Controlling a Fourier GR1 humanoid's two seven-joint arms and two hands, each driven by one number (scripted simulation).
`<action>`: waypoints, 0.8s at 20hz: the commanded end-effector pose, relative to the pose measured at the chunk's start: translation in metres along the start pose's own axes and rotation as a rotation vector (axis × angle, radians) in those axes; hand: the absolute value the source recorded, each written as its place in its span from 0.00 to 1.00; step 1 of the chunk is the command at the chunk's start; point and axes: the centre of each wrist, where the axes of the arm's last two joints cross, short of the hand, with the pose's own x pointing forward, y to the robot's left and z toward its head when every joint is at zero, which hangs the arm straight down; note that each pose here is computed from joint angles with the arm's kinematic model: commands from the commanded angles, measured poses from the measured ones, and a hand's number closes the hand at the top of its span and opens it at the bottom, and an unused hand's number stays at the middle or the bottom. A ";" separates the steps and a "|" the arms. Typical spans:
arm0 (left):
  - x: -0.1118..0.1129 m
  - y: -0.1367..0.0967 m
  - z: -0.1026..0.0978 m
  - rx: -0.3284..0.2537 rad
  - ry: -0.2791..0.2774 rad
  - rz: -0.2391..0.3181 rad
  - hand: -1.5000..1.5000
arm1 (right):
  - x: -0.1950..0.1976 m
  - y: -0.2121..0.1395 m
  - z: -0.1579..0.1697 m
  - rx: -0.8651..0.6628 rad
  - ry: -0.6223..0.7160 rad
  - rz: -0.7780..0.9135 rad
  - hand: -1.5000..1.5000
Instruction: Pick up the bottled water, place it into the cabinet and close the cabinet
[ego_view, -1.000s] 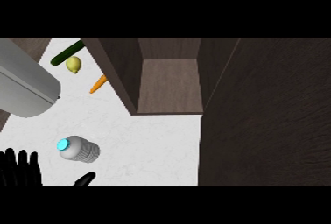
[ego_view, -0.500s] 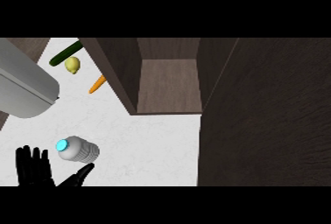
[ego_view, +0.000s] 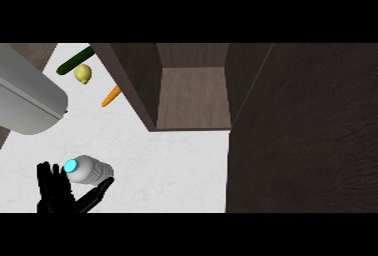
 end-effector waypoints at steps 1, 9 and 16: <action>-0.019 0.018 -0.012 0.010 0.006 0.001 0.00 | 0.033 0.010 -0.006 -0.012 -0.079 -0.024 0.00; -0.047 0.020 -0.018 0.044 -0.012 -0.016 0.00 | 0.056 0.013 0.000 0.015 -0.103 -0.002 0.00; -0.062 0.004 -0.020 -0.020 -0.012 0.146 0.00 | 0.037 0.008 -0.004 0.005 -0.083 0.008 0.00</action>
